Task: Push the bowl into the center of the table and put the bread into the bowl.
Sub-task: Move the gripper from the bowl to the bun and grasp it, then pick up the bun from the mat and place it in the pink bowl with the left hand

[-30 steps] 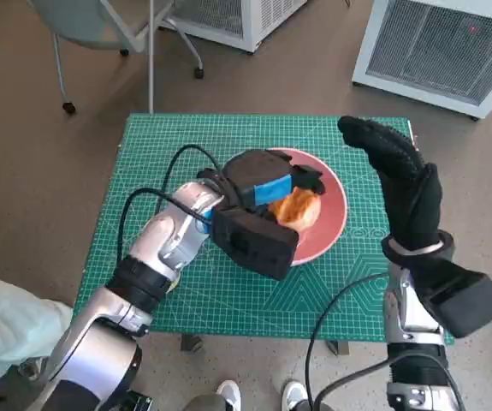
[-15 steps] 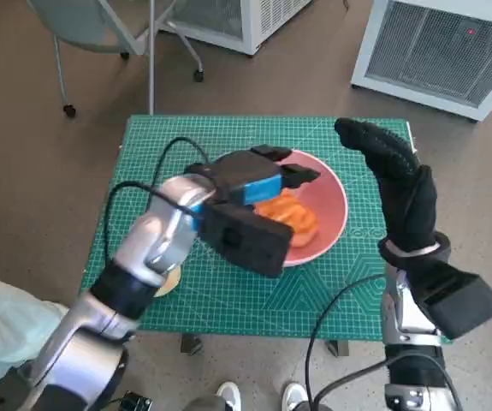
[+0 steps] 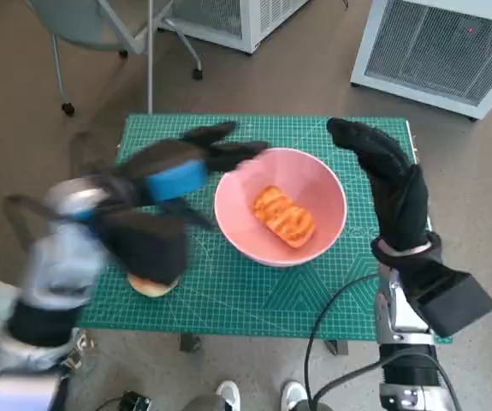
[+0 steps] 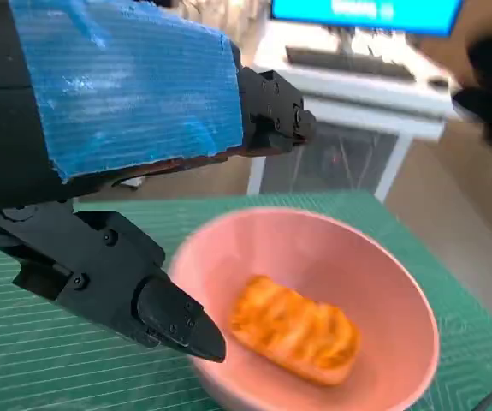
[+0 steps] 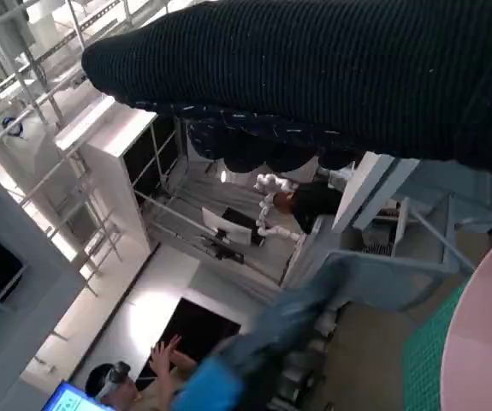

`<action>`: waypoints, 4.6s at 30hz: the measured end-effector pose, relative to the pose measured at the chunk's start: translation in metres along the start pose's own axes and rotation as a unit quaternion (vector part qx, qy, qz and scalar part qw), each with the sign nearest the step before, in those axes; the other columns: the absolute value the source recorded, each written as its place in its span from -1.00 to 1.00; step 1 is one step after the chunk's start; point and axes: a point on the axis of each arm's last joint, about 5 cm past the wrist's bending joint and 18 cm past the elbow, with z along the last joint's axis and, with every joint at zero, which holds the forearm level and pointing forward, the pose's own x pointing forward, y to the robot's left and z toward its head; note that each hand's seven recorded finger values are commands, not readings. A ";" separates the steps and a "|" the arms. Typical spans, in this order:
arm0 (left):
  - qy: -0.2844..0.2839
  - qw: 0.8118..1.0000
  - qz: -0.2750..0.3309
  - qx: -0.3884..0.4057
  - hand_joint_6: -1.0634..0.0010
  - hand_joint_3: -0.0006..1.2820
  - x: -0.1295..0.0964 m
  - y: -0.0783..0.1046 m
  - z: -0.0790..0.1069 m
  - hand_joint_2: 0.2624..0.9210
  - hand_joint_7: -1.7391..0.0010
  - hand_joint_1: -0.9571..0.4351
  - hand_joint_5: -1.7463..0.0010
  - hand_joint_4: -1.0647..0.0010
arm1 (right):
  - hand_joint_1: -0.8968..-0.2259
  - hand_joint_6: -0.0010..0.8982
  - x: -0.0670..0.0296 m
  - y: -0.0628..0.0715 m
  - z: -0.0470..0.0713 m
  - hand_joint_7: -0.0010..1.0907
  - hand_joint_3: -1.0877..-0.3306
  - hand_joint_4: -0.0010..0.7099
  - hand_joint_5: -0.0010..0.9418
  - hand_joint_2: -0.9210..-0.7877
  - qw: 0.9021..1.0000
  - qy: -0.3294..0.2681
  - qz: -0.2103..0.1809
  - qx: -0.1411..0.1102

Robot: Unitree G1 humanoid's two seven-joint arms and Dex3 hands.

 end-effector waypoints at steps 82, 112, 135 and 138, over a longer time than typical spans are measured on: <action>0.139 0.985 -0.090 0.054 -0.33 -0.99 -0.038 -0.093 -0.053 0.95 -0.30 0.38 -0.10 -0.56 | -0.54 -1.00 0.0042 -0.004 -0.006 -0.11 -0.23 -0.65 -1.00 -1.00 0.999 0.013 0.027 0.015; 0.000 0.987 0.149 0.069 -0.05 -0.83 -0.004 0.011 -0.002 1.00 -0.48 0.38 -0.31 -0.25 | -0.55 -1.00 0.0032 -0.007 -0.002 -0.12 -0.23 -0.65 -1.00 -1.00 1.000 0.007 0.021 0.012; -0.082 0.996 -0.002 0.029 -0.28 -0.92 0.131 -0.030 0.044 0.95 -0.29 0.38 -0.27 -0.39 | -0.56 -1.00 -0.0048 -0.012 0.007 -0.13 -0.20 -0.63 -0.98 -1.00 1.000 -0.005 0.001 0.004; -0.072 0.997 -0.024 0.021 -0.28 -0.93 0.136 -0.039 0.042 0.97 -0.27 0.38 -0.31 -0.35 | -0.56 -1.00 -0.0056 -0.011 0.007 -0.13 -0.20 -0.63 -0.98 -1.00 1.000 -0.005 -0.001 0.004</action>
